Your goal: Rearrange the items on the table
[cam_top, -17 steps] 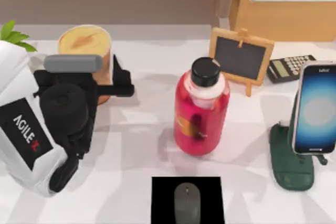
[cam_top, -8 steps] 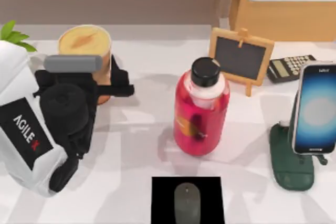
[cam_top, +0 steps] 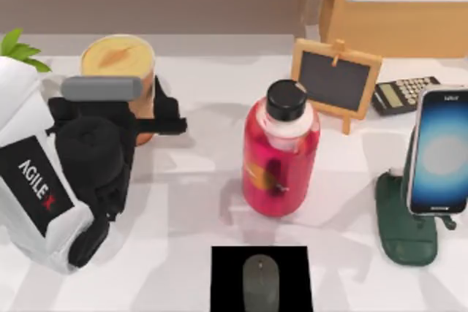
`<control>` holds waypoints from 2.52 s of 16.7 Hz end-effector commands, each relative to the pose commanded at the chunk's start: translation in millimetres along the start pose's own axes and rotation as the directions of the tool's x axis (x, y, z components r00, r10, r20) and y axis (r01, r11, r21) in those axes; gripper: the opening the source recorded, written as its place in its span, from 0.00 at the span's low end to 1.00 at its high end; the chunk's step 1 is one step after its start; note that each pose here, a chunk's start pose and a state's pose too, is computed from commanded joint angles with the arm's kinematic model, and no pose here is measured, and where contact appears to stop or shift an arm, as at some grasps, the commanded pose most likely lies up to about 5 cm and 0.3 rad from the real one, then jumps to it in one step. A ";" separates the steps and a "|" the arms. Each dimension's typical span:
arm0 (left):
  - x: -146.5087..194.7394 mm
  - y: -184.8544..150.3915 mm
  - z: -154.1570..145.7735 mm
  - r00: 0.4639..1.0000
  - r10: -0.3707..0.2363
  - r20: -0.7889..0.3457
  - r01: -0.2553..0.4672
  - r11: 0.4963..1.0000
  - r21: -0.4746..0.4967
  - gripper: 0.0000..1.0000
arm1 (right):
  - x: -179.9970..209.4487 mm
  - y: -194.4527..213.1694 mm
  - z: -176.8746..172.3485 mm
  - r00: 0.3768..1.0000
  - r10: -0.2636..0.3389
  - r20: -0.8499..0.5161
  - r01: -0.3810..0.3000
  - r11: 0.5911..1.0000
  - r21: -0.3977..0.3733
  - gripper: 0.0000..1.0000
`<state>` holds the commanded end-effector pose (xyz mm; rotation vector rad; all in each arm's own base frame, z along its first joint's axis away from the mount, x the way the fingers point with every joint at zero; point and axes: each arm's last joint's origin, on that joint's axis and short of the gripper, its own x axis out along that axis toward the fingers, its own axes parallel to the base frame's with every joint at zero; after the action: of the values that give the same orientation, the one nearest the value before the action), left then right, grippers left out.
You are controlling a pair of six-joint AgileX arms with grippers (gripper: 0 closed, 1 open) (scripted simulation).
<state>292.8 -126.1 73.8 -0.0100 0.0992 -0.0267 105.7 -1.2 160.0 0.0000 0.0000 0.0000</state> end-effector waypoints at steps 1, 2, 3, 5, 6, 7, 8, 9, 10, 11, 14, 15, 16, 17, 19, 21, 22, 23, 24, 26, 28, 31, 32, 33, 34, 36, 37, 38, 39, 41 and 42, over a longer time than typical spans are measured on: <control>0.0 0.0 0.0 1.000 0.000 0.000 0.000 1.000 0.000 0.00 | 0.0 0.0 0.0 1.000 0.000 0.000 0.000 1.000 0.000 1.00; 0.0 0.0 0.0 1.000 0.000 0.000 0.000 1.000 0.000 0.00 | 0.0 0.0 0.0 1.000 0.000 0.000 0.000 1.000 0.000 1.00; -0.4 -0.4 0.0 1.000 -0.001 0.000 0.001 1.000 0.002 0.00 | 0.0 0.0 0.0 1.000 0.000 0.000 0.000 1.000 0.000 1.00; -0.6 -0.4 2.0 1.000 -0.002 0.000 0.002 1.000 0.002 0.00 | 0.0 0.0 0.0 1.000 0.000 0.000 0.000 1.000 0.000 1.00; -0.7 -0.4 3.3 1.000 -0.002 0.000 0.002 1.000 0.002 0.00 | 0.0 0.0 0.0 1.000 0.000 0.000 0.000 1.000 0.000 1.00; -0.8 -0.4 4.4 1.000 -0.001 -0.001 0.001 1.000 0.002 0.00 | 0.0 0.0 0.0 1.000 0.000 0.000 0.000 1.000 0.000 1.00; -1.0 -0.4 5.7 1.000 -0.001 -0.001 0.001 1.000 0.002 0.00 | 0.0 0.0 0.0 1.000 0.000 0.000 0.000 1.000 0.000 1.00; -1.1 -0.4 7.1 1.000 -0.001 0.000 0.001 1.000 0.002 0.00 | 0.0 0.0 0.0 1.000 0.000 0.000 0.000 1.000 0.000 1.00; -1.2 -0.4 8.3 1.000 -0.001 0.000 0.001 1.000 0.002 0.00 | 0.0 0.0 0.0 1.000 0.000 0.000 0.000 1.000 0.000 1.00; -1.4 -0.4 9.6 1.000 -0.001 0.000 0.001 1.000 0.002 0.00 | 0.0 0.0 0.0 1.000 0.000 0.000 0.000 1.000 0.000 1.00; -1.0 -0.6 9.1 1.000 -0.001 -0.001 0.001 1.000 0.004 0.00 | 0.0 0.0 0.0 1.000 0.000 0.000 0.000 1.000 0.000 1.00; -1.0 -0.6 9.1 1.000 -0.001 -0.001 0.001 1.000 0.004 0.00 | 0.0 0.0 0.0 1.000 0.000 0.000 0.000 1.000 0.000 1.00; 0.9 -1.4 14.3 1.000 -0.002 0.022 0.002 1.000 -0.007 0.00 | 0.0 0.0 0.0 1.000 0.000 0.000 0.000 1.000 0.000 1.00; 3.9 -2.8 22.2 0.999 -0.003 0.052 0.004 1.000 -0.020 0.00 | 0.0 0.0 0.0 1.000 0.000 0.000 0.000 1.000 0.000 1.00; 11.8 -6.4 42.2 0.993 -0.007 0.117 0.012 0.999 -0.049 0.00 | 0.0 0.0 0.0 1.000 0.000 0.000 0.000 1.000 0.000 1.00; 20.5 -10.8 65.1 0.985 -0.015 0.174 0.028 0.997 -0.073 0.00 | 0.0 0.0 0.0 1.000 0.000 0.000 0.000 1.000 0.000 1.00; 24.9 -13.2 77.0 0.980 -0.021 0.199 0.038 0.996 -0.082 0.00 | 0.0 0.0 0.0 1.000 0.000 0.000 0.000 1.000 0.000 1.00; 29.3 -15.5 89.1 0.975 -0.027 0.220 0.048 0.995 -0.089 0.00 | 0.0 0.0 0.0 1.000 0.000 0.000 0.000 1.000 0.000 1.00; 33.8 -17.6 101.0 0.971 -0.034 0.236 0.058 0.994 -0.094 0.00 | 0.0 0.0 0.0 1.000 0.000 0.000 0.000 1.000 0.000 1.00; 43.3 -21.0 123.7 0.965 -0.047 0.256 0.074 0.992 -0.098 0.00 | 0.0 0.0 0.0 1.000 0.000 0.000 0.000 1.000 0.000 1.00; 54.2 -22.9 143.0 0.965 -0.055 0.255 0.082 0.992 -0.095 0.00 | 0.0 0.0 0.0 1.000 0.000 0.000 0.000 1.000 0.000 1.00; 73.0 -23.1 165.0 0.973 -0.058 0.222 0.078 0.994 -0.081 0.00 | 0.0 0.0 0.0 1.000 0.000 0.000 0.000 1.000 0.000 1.00; 79.7 -22.7 170.7 0.977 -0.057 0.206 0.073 0.994 -0.075 0.00 | 0.0 0.0 0.0 1.000 0.000 0.000 0.000 1.000 0.000 1.00; 86.5 -22.1 175.7 0.981 -0.054 0.187 0.068 0.995 -0.068 0.00 | 0.0 0.0 0.0 1.000 0.000 0.000 0.000 1.000 0.000 1.00; 93.3 -21.4 180.2 0.985 -0.050 0.168 0.061 0.996 -0.062 0.00 | 0.0 0.0 0.0 1.000 0.000 0.000 0.000 1.000 0.000 1.00; 106.6 -19.7 187.5 0.991 -0.039 0.128 0.045 0.998 -0.048 0.00 | 0.0 0.0 0.0 1.000 0.000 0.000 0.000 1.000 0.000 1.00; 113.0 -18.7 190.6 0.993 -0.032 0.110 0.037 0.998 -0.042 0.00 | 0.0 0.0 0.0 1.000 0.000 0.000 0.000 1.000 0.000 1.00; 119.0 -17.7 193.2 0.995 -0.025 0.092 0.028 0.999 -0.035 0.00 | 0.0 0.0 0.0 1.000 0.000 0.000 0.000 1.000 0.000 1.00; 124.7 -16.9 195.3 0.997 -0.017 0.076 0.020 0.999 -0.029 0.00 | 0.0 0.0 0.0 1.000 0.000 0.000 0.000 1.000 0.000 1.00; 134.4 -16.2 196.9 0.999 -0.005 0.044 0.005 1.000 -0.017 0.00 | 0.0 0.0 0.0 1.000 0.000 0.000 0.000 1.000 0.000 1.00; 138.4 -16.3 196.6 1.000 0.000 0.030 0.000 1.000 -0.011 0.00 | 0.0 0.0 0.0 1.000 0.000 0.000 0.000 1.000 0.000 1.00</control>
<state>449.5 -144.4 255.9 -0.0210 0.0696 -0.0258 105.7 -1.2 160.0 0.0000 0.0000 0.0000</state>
